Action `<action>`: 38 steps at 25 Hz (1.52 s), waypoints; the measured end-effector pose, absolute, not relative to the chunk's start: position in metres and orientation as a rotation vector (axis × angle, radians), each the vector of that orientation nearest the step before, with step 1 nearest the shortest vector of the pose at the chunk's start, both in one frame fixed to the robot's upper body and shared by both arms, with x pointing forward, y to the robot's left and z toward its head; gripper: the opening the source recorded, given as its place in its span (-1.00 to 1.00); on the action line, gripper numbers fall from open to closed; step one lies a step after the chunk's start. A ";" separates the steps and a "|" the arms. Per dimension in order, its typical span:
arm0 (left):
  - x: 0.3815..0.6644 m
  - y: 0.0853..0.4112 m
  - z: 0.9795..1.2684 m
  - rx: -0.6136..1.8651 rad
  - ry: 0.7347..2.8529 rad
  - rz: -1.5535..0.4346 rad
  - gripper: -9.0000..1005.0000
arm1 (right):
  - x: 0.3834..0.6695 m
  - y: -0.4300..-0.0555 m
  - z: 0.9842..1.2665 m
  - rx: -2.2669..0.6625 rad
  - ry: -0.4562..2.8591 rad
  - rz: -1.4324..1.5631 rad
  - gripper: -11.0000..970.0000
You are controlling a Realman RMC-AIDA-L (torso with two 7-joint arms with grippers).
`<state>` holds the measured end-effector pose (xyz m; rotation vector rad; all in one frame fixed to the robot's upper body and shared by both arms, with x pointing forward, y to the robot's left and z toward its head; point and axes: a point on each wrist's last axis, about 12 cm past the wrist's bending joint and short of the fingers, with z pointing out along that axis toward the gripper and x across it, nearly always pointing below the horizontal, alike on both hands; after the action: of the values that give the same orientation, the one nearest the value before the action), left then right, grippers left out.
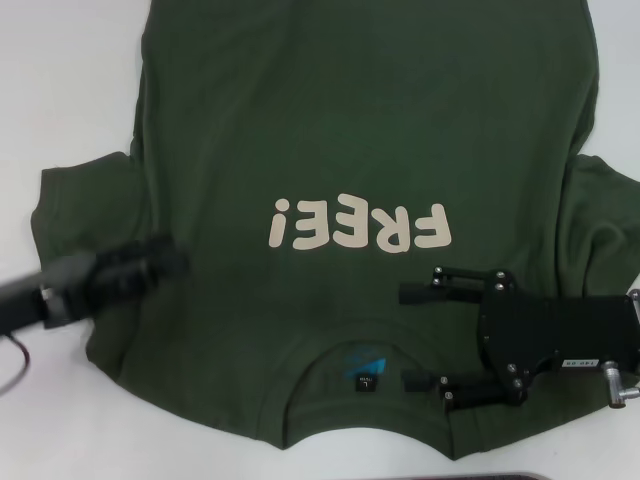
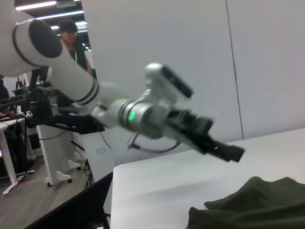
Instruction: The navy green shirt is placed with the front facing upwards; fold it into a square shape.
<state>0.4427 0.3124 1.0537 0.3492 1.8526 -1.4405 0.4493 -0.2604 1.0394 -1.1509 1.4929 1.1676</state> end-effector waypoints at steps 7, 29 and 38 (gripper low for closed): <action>0.483 0.326 1.078 0.196 2.070 -1.495 0.64 | 0.451 -0.259 1.041 -1.159 1.480 1.170 0.79; 0.527 0.383 1.100 -0.142 2.451 -1.091 0.64 | 0.454 -0.258 1.043 -1.168 1.472 1.173 0.79; 0.535 0.386 1.097 -0.261 2.501 -1.026 0.64 | 0.454 -0.257 1.043 -1.172 1.471 1.173 0.79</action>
<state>0.5352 0.3862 1.0971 -0.2612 2.5014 -1.0256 0.4543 -0.2572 1.0431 -1.1715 1.4712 1.1735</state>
